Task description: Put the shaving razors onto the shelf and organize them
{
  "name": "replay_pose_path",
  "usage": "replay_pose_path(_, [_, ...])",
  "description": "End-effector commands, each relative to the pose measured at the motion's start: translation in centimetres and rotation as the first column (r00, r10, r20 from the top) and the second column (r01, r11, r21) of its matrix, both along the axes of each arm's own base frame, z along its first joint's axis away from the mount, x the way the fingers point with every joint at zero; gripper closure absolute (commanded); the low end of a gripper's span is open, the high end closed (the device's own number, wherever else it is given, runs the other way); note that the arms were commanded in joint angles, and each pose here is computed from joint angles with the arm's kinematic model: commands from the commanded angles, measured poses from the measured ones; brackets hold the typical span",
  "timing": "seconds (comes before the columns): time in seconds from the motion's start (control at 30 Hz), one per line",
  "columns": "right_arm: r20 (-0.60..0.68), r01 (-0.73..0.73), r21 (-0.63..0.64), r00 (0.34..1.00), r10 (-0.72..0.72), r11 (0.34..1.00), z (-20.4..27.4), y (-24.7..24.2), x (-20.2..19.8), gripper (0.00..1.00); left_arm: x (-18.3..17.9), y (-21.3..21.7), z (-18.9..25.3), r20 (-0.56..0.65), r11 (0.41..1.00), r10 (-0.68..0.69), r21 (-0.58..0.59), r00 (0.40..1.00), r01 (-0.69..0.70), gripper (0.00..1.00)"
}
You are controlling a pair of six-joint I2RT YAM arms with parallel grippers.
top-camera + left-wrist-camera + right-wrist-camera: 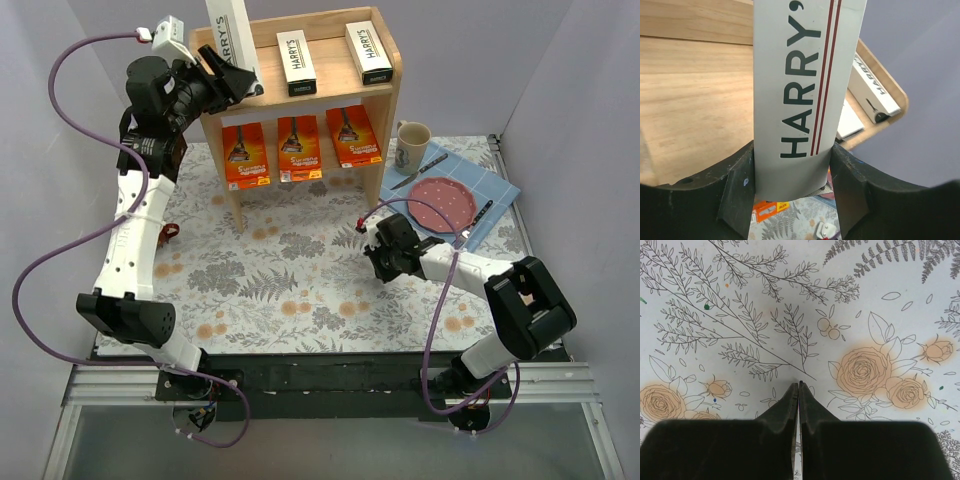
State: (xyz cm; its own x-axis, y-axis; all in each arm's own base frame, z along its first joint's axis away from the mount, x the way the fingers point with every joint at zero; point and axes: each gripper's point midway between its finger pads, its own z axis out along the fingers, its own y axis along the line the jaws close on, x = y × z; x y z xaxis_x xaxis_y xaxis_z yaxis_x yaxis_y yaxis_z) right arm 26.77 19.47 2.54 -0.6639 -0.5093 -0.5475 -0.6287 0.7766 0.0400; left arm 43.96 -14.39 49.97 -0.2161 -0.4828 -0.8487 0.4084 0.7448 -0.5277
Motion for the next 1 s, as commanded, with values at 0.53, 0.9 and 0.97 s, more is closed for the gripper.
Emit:
replay_pose_path(0.53, [0.173, -0.059, 0.251, 0.985, 0.016, 0.966, 10.7, 4.6, 4.7, 0.88, 0.1, 2.1, 5.2, 0.134, 0.99, 0.141, -0.02, 0.981, -0.14, 0.32])
replay_pose_path(0.9, [0.677, -0.53, 0.474, 0.73, 0.093, 0.703, 38.5, 14.4, 8.0, 0.55, -4.6, 3.0, 11.8, 0.44, 0.982, 0.12, 0.081, 0.89, -0.173, 0.29])
replay_pose_path(0.97, [0.746, -0.6, 0.445, 0.659, 0.096, 0.665, 41.9, 15.9, 7.6, 0.49, -4.5, 4.5, 11.0, 0.439, 0.96, 0.19, 0.104, 0.878, -0.26, 0.31])
